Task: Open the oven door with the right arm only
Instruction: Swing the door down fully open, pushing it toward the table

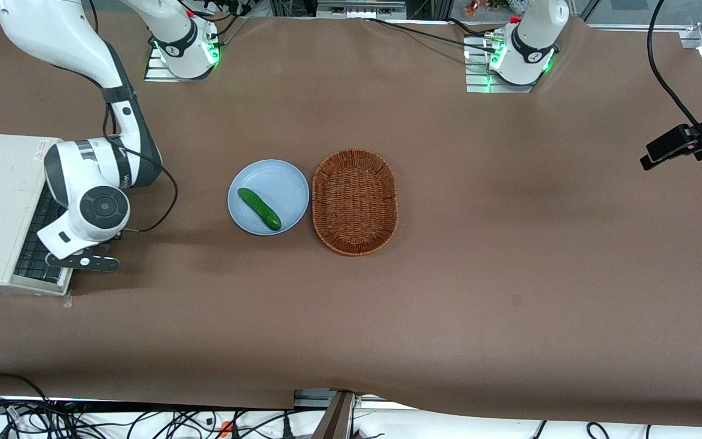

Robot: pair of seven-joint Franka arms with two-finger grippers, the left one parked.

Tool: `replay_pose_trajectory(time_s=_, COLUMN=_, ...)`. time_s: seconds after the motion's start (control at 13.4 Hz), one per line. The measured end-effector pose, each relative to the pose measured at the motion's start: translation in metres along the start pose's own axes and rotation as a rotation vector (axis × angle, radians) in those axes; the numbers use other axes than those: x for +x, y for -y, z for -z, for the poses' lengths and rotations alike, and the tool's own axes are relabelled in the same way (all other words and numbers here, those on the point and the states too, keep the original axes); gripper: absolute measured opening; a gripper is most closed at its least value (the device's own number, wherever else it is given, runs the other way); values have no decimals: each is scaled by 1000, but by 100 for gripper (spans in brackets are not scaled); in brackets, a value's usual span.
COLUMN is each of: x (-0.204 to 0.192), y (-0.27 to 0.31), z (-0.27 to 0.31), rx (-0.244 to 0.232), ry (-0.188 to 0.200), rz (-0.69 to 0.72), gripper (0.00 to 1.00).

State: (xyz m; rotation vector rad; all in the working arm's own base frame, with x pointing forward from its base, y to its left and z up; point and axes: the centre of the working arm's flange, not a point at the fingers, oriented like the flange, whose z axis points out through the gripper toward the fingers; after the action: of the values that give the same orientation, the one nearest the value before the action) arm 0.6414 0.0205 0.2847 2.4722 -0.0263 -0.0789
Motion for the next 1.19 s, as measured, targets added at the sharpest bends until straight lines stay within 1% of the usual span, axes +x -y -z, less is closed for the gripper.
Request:
replay_pose_trajectory(time_s=0.3, x=0, y=29, z=-11, rx=66, ry=-21, rz=13, gripper=1)
replay_pose_trajectory(time_s=0.52, x=2, y=53, z=-30, rx=120, ry=-32, rz=18, gripper=1)
replay_pose_trajectory(time_s=0.74, x=3, y=67, z=-44, rx=138, ry=-36, rz=21, gripper=1)
replay_pose_trajectory(time_s=0.89, x=3, y=71, z=-50, rx=152, ry=-33, rz=14, gripper=1)
replay_pose_trajectory(time_s=0.97, x=4, y=71, z=-54, rx=169, ry=-29, rz=2, gripper=1)
replay_pose_trajectory(time_s=1.19, x=4, y=74, z=-69, rx=242, ry=-18, rz=-49, gripper=1)
